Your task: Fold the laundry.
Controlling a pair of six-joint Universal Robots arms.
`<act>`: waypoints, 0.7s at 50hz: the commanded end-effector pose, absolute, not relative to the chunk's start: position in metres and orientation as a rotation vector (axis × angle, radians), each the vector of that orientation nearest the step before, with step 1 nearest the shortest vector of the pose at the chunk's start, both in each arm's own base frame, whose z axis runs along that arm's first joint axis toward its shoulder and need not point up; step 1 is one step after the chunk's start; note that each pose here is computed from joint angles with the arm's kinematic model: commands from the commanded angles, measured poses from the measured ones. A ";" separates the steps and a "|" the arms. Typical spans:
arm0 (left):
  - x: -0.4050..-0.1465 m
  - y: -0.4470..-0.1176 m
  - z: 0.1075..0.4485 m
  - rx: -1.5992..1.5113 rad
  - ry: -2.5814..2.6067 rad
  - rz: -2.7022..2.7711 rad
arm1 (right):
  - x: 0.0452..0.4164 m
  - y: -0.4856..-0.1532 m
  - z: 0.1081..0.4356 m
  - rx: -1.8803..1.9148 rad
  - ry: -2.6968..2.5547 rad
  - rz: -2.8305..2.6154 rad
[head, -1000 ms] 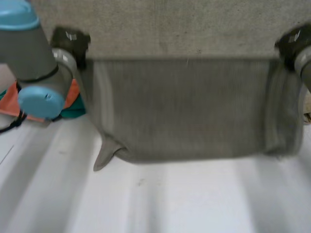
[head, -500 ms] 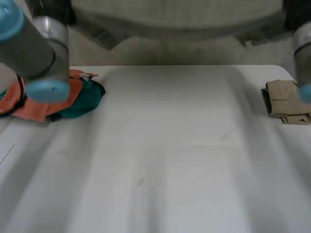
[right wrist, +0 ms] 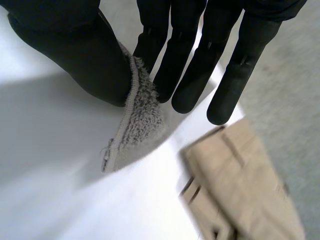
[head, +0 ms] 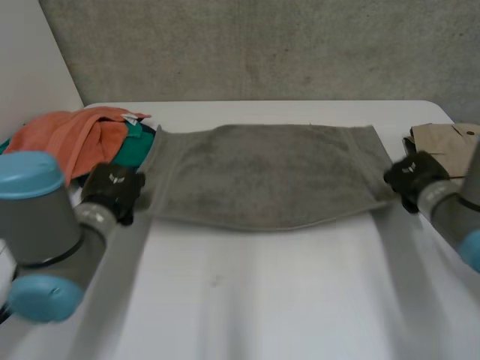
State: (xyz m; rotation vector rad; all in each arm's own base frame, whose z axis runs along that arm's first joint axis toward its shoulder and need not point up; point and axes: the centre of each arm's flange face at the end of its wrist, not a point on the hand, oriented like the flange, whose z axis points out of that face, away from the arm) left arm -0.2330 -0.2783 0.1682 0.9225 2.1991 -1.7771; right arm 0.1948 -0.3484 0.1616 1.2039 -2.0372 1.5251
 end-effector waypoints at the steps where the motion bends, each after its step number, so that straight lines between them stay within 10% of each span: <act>1: -0.195 -0.185 0.171 1.392 2.134 -1.274 | 0.152 -0.273 0.179 1.417 -2.104 1.086; 11: -0.201 -0.182 0.186 1.473 2.034 -1.379 | 0.139 -0.256 0.189 1.485 -1.996 1.038; 35: -0.294 -0.358 0.171 1.038 1.842 -1.720 | 0.200 -0.431 0.152 1.163 -1.587 1.610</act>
